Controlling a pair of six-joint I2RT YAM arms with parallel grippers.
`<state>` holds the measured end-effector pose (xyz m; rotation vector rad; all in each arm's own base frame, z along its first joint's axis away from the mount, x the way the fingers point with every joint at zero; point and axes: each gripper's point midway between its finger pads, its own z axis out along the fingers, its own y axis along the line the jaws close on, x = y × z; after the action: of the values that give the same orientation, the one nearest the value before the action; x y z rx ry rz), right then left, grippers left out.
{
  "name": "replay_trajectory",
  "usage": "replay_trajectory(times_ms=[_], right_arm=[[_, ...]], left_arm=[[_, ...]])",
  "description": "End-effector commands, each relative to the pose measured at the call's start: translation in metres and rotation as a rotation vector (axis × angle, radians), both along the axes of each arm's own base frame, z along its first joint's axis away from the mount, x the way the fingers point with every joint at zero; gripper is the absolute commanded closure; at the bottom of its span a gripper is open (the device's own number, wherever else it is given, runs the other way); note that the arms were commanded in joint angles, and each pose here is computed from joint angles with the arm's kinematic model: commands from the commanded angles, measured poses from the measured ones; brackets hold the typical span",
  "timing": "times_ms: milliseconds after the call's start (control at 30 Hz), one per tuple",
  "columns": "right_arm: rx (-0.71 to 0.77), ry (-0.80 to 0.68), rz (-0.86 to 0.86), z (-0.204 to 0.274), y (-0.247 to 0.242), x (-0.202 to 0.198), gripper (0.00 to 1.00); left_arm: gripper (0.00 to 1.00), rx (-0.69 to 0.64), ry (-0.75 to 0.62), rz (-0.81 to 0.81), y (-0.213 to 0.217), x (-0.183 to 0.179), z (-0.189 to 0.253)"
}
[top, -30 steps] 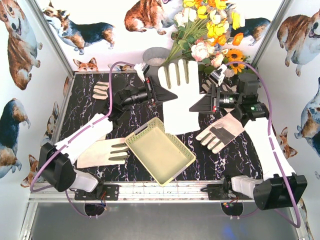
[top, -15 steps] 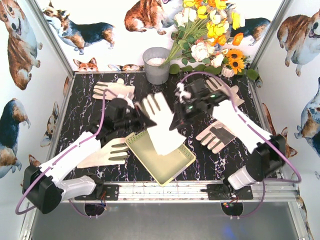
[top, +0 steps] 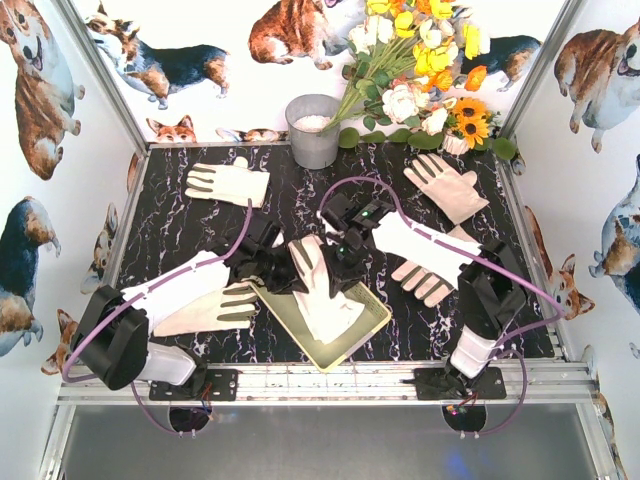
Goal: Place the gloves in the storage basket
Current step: Place the glove in the bin.
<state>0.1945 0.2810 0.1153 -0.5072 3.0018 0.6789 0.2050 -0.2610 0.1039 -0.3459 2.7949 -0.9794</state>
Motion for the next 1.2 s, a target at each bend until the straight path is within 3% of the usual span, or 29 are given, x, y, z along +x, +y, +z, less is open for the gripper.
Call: replay_trajectory(times_ms=[0,67,333,467,800,967,1167], right_arm=[[-0.015,-0.09,-0.002,-0.01,0.005,0.018,1.0],[-0.017,-0.086,0.009,-0.016,0.006,0.019,1.0],[-0.104,-0.044,0.115,-0.047,-0.002,0.008,1.0],[-0.093,-0.031,0.13,-0.05,-0.002,0.005,1.0],[-0.004,-0.008,0.174,-0.049,0.013,-0.009,1.0],[0.014,-0.04,0.184,-0.04,0.018,-0.011,0.72],[-0.009,-0.129,0.16,-0.014,0.007,-0.004,0.57]], left_arm=[[1.0,0.008,0.066,-0.111,0.002,-0.031,-0.006],[1.0,0.014,0.083,-0.113,0.005,-0.036,-0.012],[0.51,0.028,0.036,-0.145,0.011,-0.039,0.005],[0.37,0.076,-0.05,-0.123,0.018,-0.025,0.025],[0.36,0.11,-0.113,-0.093,0.023,-0.014,0.037],[0.32,0.117,-0.143,-0.103,0.024,-0.01,0.041],[0.26,0.108,-0.221,-0.123,0.021,0.0,0.051]])
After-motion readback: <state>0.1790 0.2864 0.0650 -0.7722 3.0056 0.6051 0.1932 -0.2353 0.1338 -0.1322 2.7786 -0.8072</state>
